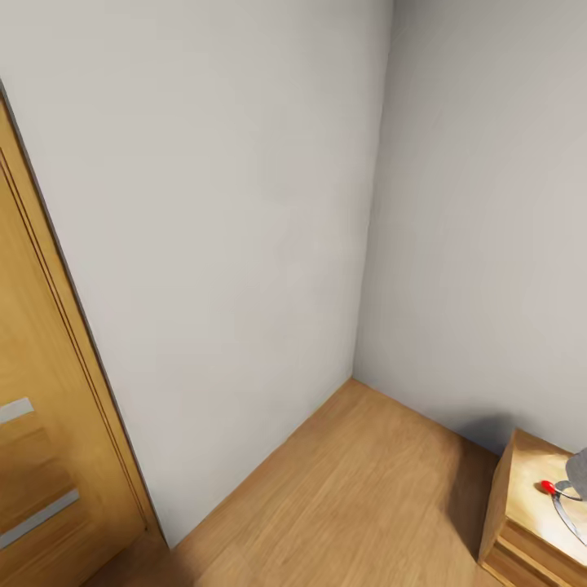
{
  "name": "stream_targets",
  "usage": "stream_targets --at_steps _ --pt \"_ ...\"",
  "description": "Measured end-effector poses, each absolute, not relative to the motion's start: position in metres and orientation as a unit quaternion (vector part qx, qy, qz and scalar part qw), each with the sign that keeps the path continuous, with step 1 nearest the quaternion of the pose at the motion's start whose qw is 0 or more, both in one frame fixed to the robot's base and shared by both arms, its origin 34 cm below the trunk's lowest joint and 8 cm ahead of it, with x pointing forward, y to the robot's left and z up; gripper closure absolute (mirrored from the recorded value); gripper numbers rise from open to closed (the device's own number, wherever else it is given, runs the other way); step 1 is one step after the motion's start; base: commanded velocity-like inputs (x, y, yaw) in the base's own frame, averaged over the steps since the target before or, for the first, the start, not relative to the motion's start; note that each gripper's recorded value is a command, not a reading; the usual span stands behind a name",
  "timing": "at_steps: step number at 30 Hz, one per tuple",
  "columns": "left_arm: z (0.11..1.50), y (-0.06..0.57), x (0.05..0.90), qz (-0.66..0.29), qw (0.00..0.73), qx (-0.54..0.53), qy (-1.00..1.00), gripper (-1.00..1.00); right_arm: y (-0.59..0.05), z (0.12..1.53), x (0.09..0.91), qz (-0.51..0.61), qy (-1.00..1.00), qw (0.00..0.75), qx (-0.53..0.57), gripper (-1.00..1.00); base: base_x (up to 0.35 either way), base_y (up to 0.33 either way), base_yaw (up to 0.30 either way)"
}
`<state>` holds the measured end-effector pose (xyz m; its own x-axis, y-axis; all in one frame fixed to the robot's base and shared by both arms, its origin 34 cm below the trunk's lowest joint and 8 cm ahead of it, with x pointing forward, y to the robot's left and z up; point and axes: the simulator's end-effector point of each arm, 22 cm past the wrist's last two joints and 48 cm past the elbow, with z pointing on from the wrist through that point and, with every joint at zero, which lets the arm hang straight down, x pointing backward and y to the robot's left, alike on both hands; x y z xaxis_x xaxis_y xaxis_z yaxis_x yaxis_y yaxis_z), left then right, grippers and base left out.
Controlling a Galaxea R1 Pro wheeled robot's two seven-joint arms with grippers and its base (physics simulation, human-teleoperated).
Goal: In the bedroom, organize the workspace by keeping the computer under the desk, ensuring the monitor is on the desk, placing the keyboard on the desk next to the monitor, placing the mouse on the desk next to the keyboard, moving the folder from the swivel chair onto the desk next to the mouse, stacking the notebook on top of the folder with the pen on top of the notebook, and positioning the swivel chair next to the desk.
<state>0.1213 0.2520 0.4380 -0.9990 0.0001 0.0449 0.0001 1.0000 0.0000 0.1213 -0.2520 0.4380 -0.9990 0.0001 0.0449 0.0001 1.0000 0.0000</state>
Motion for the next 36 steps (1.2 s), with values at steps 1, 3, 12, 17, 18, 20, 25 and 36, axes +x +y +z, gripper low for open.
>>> stream_targets --at_steps 1,3,12,17,18,20,25,36 --pt "0.440 0.247 0.125 0.004 0.017 0.005 -1.000 -1.00 -0.249 0.439 0.130 0.000 -1.000 0.014 0.000 -1.00 0.000 0.000 0.000" --pt "0.443 0.238 0.132 0.010 0.007 0.009 -1.000 -1.00 -0.242 0.442 0.147 -0.001 -1.000 -0.002 -0.007 -1.00 0.000 0.000 0.000" --pt "0.458 0.227 0.130 0.016 0.015 -0.013 -1.000 -1.00 -0.234 0.458 0.137 -0.009 -1.000 0.015 0.000 -1.00 0.000 0.000 0.000" --pt "0.466 0.227 0.129 0.016 0.020 -0.014 -1.000 -1.00 -0.233 0.466 0.133 -0.010 -1.000 0.024 -0.001 -1.00 0.000 0.000 0.000" --pt "0.468 0.227 0.128 0.015 0.020 -0.014 -1.000 -1.00 -0.232 0.468 0.133 -0.011 -1.000 0.024 -0.001 -1.00 0.000 0.000 0.000" --pt "0.471 0.227 0.128 0.015 0.020 -0.014 -1.000 -1.00 -0.232 0.471 0.133 -0.011 -1.000 0.024 -0.001 -1.00 0.000 0.000 0.000" --pt "0.479 0.227 0.128 0.015 0.020 -0.014 -1.000 -1.00 -0.231 0.478 0.137 -0.011 -1.000 0.014 -0.002 -1.00 0.000 0.000 0.039" --pt "0.495 0.228 0.129 0.014 0.019 -0.010 -1.000 -1.00 -0.232 0.500 0.188 -0.006 -0.995 -0.103 -0.011 -1.00 0.000 0.000 0.228"
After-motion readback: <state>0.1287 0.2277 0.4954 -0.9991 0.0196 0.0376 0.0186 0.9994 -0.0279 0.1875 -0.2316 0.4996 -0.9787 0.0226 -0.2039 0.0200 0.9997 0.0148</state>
